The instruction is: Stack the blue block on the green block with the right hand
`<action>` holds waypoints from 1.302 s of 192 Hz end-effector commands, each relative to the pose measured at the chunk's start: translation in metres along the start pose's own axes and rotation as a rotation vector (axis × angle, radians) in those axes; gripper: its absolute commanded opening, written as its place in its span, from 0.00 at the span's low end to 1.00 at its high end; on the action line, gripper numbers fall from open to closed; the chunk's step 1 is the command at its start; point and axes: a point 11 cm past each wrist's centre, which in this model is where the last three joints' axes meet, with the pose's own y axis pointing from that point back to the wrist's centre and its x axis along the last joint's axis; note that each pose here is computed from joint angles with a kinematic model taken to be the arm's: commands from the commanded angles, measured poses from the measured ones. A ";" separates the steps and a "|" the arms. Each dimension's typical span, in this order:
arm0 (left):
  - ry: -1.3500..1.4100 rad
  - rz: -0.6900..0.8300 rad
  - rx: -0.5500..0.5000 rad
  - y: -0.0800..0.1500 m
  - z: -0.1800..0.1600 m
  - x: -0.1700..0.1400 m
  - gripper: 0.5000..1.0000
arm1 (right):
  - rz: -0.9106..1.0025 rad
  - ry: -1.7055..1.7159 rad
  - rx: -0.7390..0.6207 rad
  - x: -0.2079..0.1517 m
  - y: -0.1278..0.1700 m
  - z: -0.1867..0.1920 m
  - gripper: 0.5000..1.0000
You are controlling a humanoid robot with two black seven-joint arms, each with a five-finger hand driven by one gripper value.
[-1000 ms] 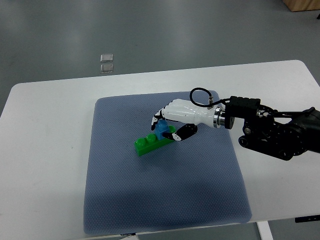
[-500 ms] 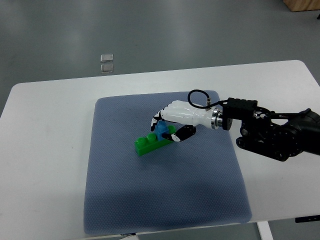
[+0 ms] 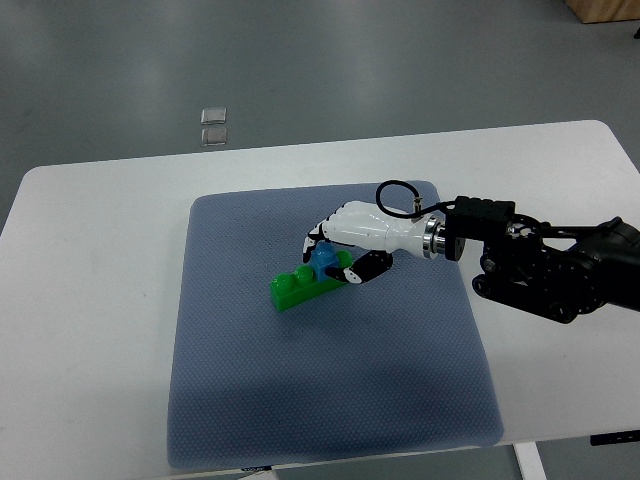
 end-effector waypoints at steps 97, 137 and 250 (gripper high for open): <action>0.000 0.000 -0.001 0.000 0.001 0.000 1.00 | 0.031 -0.049 0.025 0.010 -0.003 -0.008 0.84; 0.000 0.000 0.000 0.000 0.000 0.000 1.00 | 0.078 -0.153 0.064 0.028 -0.004 -0.021 0.84; 0.000 0.000 -0.001 0.000 0.001 0.000 1.00 | 0.429 -1.075 -0.108 0.049 0.022 0.042 0.84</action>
